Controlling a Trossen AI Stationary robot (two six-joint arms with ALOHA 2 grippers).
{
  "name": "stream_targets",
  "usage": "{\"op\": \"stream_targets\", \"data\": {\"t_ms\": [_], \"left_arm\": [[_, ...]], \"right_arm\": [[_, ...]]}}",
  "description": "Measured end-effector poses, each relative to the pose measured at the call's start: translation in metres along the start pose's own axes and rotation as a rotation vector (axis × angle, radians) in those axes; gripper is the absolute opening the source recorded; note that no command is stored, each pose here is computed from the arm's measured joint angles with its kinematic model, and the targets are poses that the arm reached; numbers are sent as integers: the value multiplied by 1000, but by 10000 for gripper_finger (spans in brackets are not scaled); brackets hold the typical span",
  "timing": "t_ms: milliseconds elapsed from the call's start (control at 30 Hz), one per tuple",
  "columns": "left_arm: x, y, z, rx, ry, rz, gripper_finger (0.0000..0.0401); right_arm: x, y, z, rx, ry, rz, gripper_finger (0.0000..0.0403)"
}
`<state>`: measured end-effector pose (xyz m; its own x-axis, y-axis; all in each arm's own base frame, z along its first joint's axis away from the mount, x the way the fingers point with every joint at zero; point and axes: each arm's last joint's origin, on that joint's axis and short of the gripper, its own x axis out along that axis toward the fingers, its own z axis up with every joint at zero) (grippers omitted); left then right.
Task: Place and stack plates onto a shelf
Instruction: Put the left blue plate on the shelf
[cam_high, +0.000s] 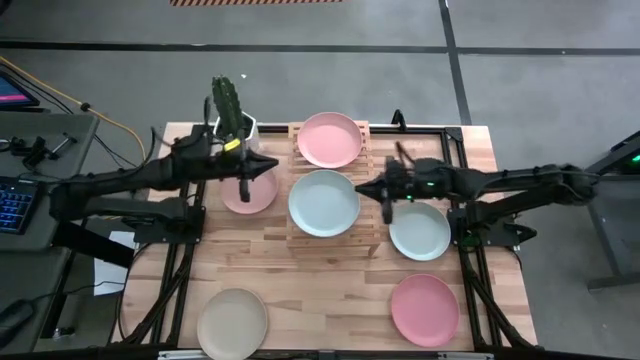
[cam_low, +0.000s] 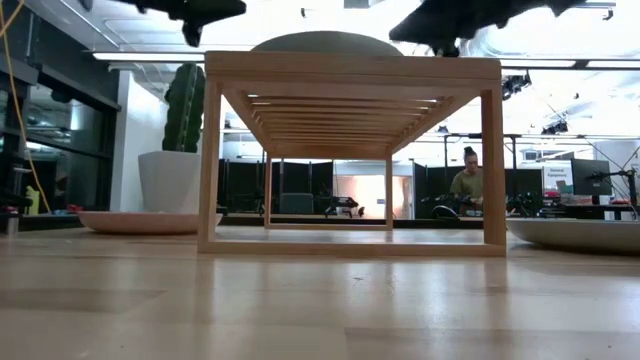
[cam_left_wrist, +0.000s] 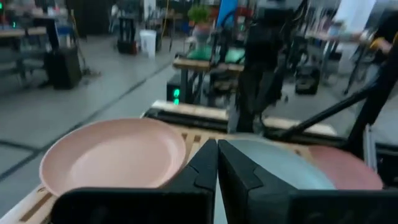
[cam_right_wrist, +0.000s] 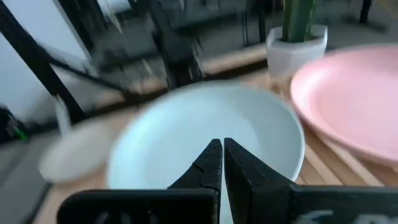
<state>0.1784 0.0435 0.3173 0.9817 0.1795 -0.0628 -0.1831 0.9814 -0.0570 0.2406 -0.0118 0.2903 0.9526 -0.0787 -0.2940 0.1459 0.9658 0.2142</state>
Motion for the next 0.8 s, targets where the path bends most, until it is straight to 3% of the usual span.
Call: {"op": "stream_targets", "data": {"t_ms": [200, 400, 800], "left_arm": [[-11, -4, -15, -25, -125, 2, 1], [-11, -5, -18, 7, -131, 13, 0], [-10, -5, -19, 28, -118, 16, 0]], "right_arm": [[33, 6, 12, -44, 222, -56, 0], [45, 10, 20, -87, 346, -90, 0], [50, 4, 16, -120, 436, -251, 0]]}}
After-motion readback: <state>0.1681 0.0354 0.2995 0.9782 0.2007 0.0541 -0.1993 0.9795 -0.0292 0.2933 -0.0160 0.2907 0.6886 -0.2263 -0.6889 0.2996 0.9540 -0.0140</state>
